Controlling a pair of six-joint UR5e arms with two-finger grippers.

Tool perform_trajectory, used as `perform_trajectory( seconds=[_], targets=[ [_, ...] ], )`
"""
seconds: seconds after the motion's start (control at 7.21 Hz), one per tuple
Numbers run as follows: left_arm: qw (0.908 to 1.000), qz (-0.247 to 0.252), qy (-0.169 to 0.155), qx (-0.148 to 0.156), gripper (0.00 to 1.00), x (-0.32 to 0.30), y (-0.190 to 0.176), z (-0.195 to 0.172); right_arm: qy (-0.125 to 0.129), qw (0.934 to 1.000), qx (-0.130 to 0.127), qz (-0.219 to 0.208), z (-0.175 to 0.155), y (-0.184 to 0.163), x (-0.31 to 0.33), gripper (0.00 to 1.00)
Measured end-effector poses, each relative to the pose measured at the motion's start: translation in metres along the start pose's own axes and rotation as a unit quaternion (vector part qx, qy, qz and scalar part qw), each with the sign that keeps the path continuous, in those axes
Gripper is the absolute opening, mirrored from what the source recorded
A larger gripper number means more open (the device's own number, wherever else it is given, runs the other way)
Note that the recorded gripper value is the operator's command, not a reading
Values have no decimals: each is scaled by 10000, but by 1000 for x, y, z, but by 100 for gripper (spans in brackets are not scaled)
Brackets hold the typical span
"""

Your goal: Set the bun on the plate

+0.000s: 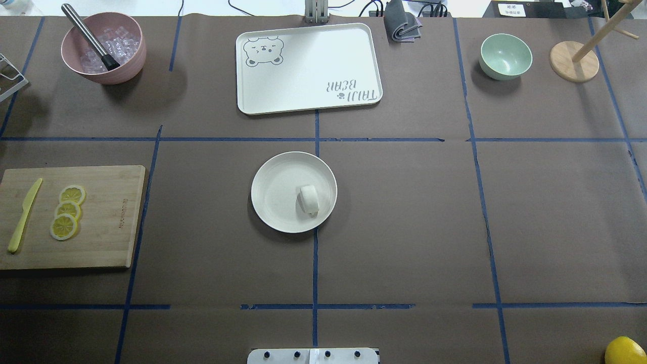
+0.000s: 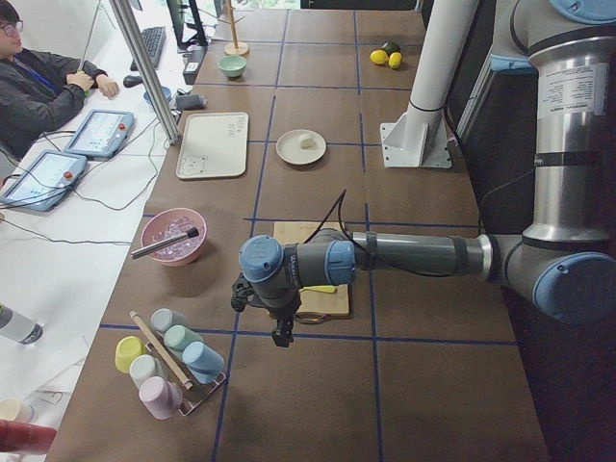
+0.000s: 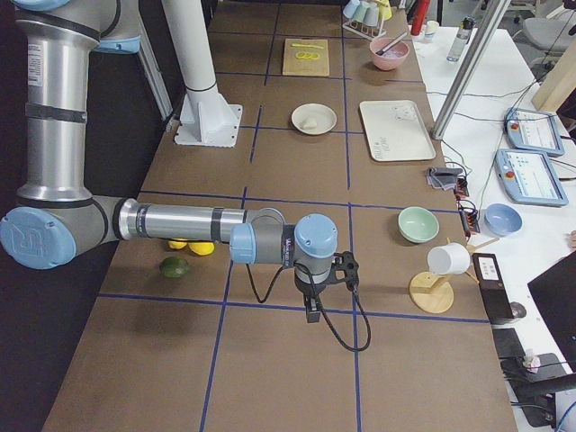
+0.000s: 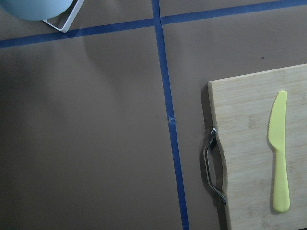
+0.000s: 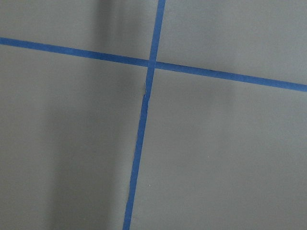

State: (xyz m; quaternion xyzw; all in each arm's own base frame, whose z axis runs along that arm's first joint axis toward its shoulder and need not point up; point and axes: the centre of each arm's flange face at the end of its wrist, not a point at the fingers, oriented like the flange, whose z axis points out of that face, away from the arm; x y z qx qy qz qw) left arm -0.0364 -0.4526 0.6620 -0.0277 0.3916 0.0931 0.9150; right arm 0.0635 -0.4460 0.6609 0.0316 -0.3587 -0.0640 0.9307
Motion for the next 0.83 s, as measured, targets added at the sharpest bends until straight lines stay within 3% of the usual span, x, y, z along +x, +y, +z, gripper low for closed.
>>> perform_trajectory(
  seconds=[0.83],
  targets=[
    [9998, 10, -198, -58, 100, -5, 4, 2, 12, 10000, -17, 12, 1, 1, 1, 100]
  ],
)
